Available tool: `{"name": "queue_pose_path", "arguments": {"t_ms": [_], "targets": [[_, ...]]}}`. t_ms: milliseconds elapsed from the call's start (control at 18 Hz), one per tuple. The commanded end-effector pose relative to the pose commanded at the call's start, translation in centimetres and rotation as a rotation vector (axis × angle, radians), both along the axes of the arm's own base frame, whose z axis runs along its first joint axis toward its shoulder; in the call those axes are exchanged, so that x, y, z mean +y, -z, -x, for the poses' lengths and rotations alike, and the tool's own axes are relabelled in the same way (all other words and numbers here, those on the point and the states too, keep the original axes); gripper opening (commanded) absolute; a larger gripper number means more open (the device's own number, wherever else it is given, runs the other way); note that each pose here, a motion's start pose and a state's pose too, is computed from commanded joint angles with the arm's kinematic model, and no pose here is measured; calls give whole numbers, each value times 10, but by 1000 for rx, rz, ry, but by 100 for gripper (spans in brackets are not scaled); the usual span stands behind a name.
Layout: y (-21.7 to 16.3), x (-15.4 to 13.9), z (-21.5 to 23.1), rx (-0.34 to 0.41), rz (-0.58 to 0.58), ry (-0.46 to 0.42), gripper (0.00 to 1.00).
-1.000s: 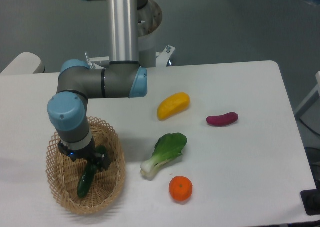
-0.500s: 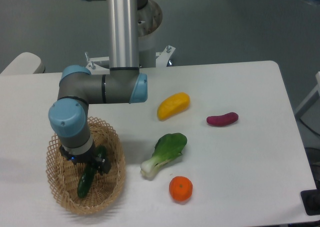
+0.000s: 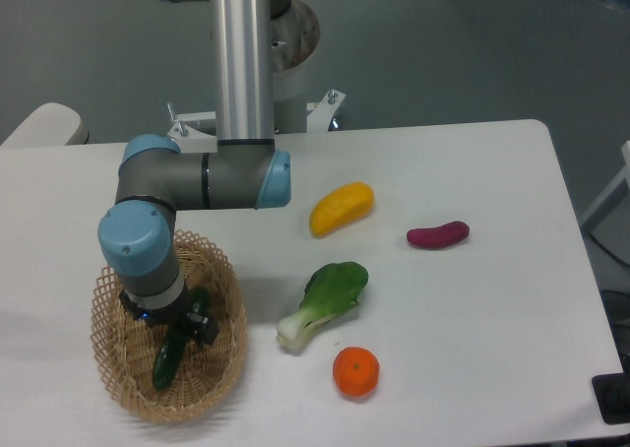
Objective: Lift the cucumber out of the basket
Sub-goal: 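Close the gripper around the green cucumber inside the basket, then lift the cucumber out of the basket and carry it beside the sweet potato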
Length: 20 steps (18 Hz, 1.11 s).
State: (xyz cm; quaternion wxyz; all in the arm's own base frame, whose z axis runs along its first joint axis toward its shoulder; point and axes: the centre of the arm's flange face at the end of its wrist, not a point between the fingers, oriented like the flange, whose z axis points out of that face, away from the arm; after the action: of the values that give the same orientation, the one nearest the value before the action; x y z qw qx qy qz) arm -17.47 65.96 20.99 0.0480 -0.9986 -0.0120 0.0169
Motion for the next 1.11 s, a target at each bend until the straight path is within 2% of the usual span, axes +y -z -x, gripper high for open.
{"name": "queue_pose_path", "arguments": {"t_ms": [167,500,778,1111], "targets": [[-3,1,0,4,-5,14,41],[-14,2,3,11,-20,18,27],[-51,6,16,39,-68,23,26],[-118,-20,68,109,-137,48,27]]}}
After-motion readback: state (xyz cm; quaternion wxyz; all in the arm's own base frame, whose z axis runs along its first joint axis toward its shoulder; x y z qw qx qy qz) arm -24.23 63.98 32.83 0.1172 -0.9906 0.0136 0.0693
